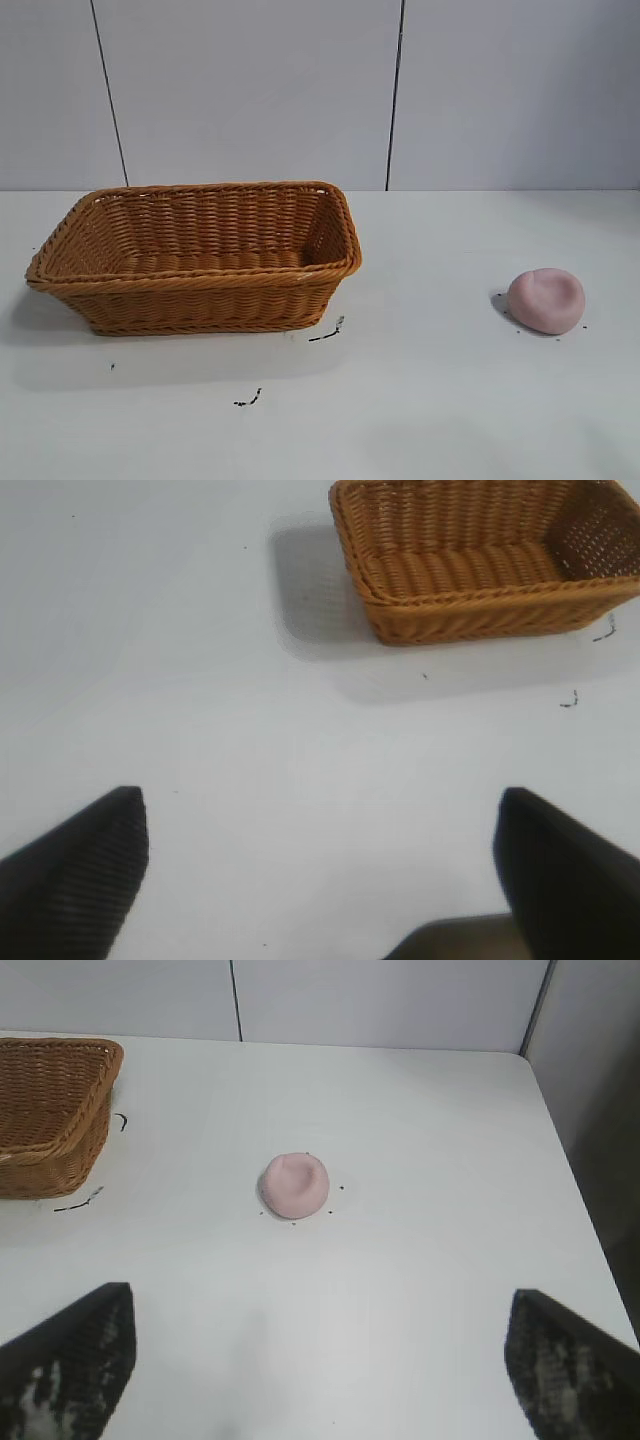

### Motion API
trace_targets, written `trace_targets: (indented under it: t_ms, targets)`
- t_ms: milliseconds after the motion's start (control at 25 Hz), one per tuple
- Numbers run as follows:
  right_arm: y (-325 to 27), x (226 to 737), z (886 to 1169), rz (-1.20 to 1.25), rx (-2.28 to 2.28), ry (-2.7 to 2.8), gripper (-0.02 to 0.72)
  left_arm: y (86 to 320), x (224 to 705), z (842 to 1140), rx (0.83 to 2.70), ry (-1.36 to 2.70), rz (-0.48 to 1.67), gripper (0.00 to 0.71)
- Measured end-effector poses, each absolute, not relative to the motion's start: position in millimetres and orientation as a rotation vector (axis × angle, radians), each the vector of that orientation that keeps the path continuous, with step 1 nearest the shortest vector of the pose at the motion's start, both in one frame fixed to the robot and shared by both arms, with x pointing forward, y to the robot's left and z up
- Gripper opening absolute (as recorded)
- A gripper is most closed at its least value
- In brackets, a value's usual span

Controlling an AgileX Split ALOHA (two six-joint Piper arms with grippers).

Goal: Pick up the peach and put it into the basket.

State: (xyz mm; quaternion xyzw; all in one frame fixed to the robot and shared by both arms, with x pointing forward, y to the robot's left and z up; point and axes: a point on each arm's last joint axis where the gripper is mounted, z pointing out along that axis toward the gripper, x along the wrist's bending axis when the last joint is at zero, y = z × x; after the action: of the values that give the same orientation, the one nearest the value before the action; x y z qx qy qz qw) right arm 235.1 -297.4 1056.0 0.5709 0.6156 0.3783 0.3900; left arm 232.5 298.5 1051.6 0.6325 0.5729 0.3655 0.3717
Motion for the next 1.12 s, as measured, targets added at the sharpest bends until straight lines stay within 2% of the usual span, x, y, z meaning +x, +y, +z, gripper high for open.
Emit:
trace_targets:
  t_ms: [360, 560, 720, 840, 1120]
  targets:
    - [-299, 235, 1057, 0.941, 1.447, 1.554, 0.689, 298, 232, 1052, 1.621, 1.469, 0.937, 0.692]
    - [-302, 261, 1085, 0.848, 1.483, 1.597, 0.689, 298, 232, 1052, 1.621, 1.469, 0.937, 0.692]
    - [-302, 315, 1110, 0.747, 1.570, 1.704, 0.689, 298, 232, 1052, 1.621, 1.469, 0.937, 0.692]
    - [-301, 367, 1117, 0.676, 1.648, 1.792, 0.689, 298, 232, 1052, 1.621, 1.469, 0.937, 0.692]
    - [-300, 487, 1093, 0.479, 1.807, 1.975, 0.689, 298, 232, 1052, 1.621, 1.469, 0.937, 0.692]
